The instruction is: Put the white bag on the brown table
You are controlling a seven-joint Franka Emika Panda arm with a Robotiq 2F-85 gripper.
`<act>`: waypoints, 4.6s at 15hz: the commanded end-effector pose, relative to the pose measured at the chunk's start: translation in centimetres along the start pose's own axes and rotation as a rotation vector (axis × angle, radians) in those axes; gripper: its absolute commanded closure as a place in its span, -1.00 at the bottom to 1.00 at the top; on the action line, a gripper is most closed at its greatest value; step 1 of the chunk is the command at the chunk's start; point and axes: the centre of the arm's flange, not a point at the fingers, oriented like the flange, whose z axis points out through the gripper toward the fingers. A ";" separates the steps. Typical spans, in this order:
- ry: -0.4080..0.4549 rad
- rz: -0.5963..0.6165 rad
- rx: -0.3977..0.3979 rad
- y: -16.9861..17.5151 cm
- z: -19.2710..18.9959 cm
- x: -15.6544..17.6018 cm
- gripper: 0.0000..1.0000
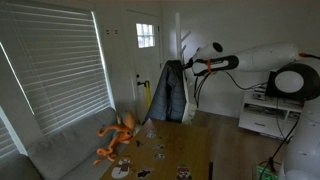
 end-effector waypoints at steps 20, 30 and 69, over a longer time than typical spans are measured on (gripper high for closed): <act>0.442 -0.079 -0.130 -0.8 -13.5 6.7 0.99; 0.635 -0.098 0.041 -7.7 -19.4 8.0 0.99; 0.529 -0.378 -0.563 -4.8 -27.1 11.1 0.99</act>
